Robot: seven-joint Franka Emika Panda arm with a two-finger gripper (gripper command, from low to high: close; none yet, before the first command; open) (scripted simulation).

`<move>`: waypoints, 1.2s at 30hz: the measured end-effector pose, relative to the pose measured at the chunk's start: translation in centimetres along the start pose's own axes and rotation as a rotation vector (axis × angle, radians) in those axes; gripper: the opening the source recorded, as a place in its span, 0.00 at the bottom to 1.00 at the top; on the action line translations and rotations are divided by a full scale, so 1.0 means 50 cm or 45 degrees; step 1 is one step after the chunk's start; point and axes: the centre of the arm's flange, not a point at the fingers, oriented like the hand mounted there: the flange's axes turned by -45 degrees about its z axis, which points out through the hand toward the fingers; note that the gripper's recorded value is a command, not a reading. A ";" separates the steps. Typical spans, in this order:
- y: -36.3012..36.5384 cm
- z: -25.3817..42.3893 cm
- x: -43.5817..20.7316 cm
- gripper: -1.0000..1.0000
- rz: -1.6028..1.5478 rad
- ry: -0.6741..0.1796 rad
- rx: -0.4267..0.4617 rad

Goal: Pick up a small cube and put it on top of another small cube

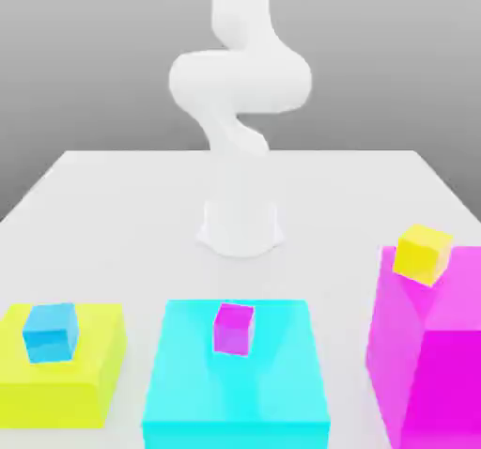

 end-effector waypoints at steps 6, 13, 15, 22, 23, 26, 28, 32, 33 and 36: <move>-0.188 0.178 -0.035 0.50 -0.047 -0.225 -0.030; -0.432 0.343 -0.169 0.50 -0.158 -0.404 -0.125; -0.500 0.379 -0.225 0.50 -0.200 -0.435 -0.158; -0.711 0.470 -0.492 0.50 -0.365 -0.494 -0.251; -0.731 0.482 -0.538 0.50 -0.380 -0.505 -0.260; -0.751 0.522 -0.657 0.50 -0.375 -0.568 -0.270; -0.724 0.548 -0.696 0.50 -0.298 -0.653 -0.244; -0.650 0.594 -0.747 0.50 -0.081 -0.810 -0.189; -0.630 0.604 -0.758 0.50 -0.019 -0.841 -0.178; -0.567 0.628 -0.779 0.50 0.174 -0.909 -0.151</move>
